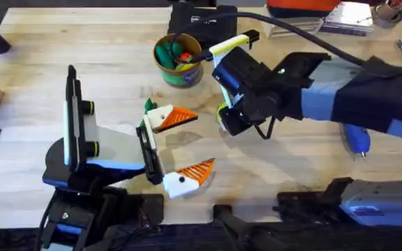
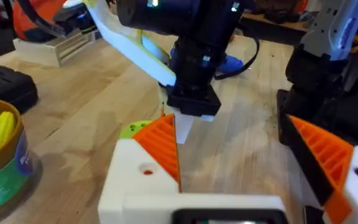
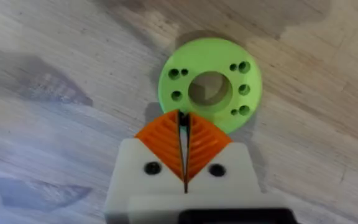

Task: Pick up the gripper from the table and insert it into the empty holder that is missing its gripper. Then pick up a screw, insert it into the mounting hole, and use the screwdriver to tighten it. Finally, clean up the table by picking up the vegetable and placing it into the bucket.

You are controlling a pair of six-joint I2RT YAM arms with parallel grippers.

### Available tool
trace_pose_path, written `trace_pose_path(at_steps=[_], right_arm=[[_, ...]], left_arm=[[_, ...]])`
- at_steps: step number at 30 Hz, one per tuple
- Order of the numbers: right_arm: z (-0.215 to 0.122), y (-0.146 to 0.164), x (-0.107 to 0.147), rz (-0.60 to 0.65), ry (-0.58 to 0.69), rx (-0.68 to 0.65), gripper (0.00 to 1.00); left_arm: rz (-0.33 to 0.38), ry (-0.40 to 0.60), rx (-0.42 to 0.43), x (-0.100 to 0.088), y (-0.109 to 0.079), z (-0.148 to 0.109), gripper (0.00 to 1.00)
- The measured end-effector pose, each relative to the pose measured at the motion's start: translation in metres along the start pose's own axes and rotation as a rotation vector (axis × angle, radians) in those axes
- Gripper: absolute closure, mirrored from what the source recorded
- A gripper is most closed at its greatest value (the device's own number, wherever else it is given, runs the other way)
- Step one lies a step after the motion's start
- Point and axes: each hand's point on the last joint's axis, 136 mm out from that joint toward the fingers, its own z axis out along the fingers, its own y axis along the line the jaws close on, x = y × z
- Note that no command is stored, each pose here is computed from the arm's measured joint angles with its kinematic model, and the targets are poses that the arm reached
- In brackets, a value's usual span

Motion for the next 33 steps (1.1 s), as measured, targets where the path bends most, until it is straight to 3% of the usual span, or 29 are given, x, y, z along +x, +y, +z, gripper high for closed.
trace_pose_path(at_steps=[15,27,33], right_arm=[[-0.017,-0.027,-0.005,0.029,0.04,0.103,0.994],[-0.102,-0.019,-0.058,-0.054,-0.053,0.085,0.994],[-0.144,0.016,-0.086,-0.165,-0.167,-0.044,0.994]], left_arm=[[0.0,0.0,0.0,0.0,0.0,0.0,0.014],[0.0,0.0,0.0,0.0,0.0,0.0,0.015],[0.0,0.0,0.0,0.0,0.0,0.0,0.015]])
